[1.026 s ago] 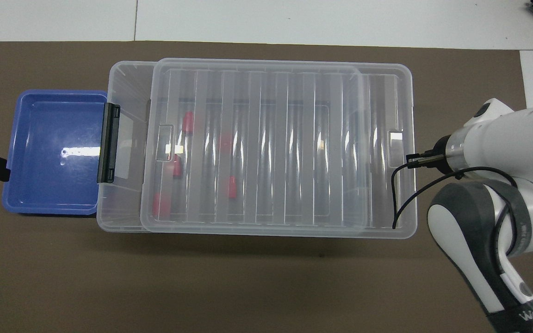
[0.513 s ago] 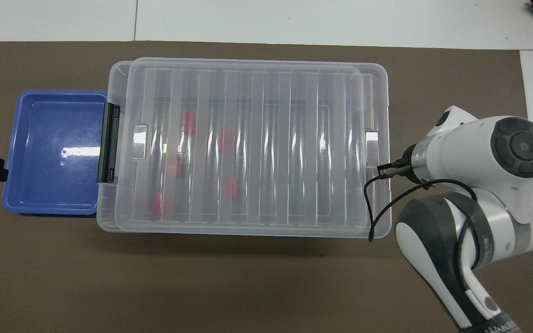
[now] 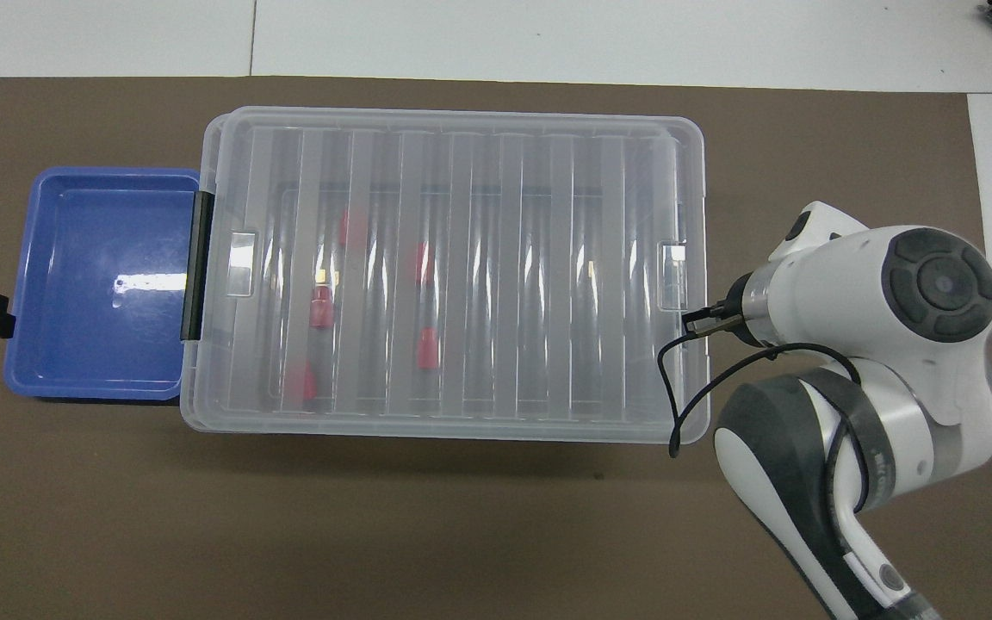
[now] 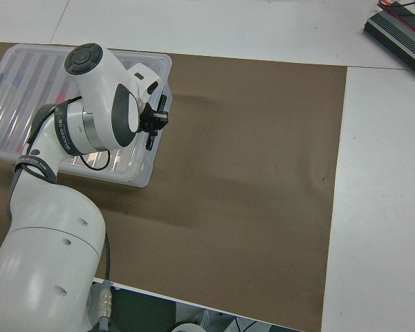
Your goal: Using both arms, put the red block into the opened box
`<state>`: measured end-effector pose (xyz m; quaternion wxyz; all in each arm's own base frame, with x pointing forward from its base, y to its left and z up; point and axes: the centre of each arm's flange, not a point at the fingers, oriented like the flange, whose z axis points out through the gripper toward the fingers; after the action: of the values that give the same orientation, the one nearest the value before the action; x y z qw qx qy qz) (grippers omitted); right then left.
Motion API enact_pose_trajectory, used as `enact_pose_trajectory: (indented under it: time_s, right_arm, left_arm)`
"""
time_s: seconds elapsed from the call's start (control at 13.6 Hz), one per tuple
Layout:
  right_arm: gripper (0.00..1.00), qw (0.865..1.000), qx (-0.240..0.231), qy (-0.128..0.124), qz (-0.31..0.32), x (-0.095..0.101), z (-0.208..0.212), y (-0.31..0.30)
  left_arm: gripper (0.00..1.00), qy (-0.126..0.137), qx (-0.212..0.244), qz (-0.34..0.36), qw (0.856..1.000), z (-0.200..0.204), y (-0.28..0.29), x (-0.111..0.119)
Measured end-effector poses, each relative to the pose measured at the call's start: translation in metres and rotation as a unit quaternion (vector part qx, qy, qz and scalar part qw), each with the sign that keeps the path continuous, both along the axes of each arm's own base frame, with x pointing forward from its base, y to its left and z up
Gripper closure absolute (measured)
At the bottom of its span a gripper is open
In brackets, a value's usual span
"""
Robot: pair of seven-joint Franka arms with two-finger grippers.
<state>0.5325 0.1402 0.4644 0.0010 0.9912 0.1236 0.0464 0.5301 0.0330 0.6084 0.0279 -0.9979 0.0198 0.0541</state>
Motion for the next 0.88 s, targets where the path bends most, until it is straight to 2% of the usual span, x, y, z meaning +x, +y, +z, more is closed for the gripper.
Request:
enact_pose_trajectory:
  time_s: [0.66,0.88]
  right_arm:
    - [0.99,1.000,0.004,0.000,-0.004,-0.0001,0.0001,0.0009]
    - [0.99,1.000,0.006,-0.007,-0.002,0.0008,0.0012,0.0032]
  left_arm:
    - [0.00,0.000,0.000,0.000,1.000,0.0000,0.0000,0.0000]
    - [0.00,0.000,0.000,0.000,1.000,-0.0002,0.0003,0.0001]
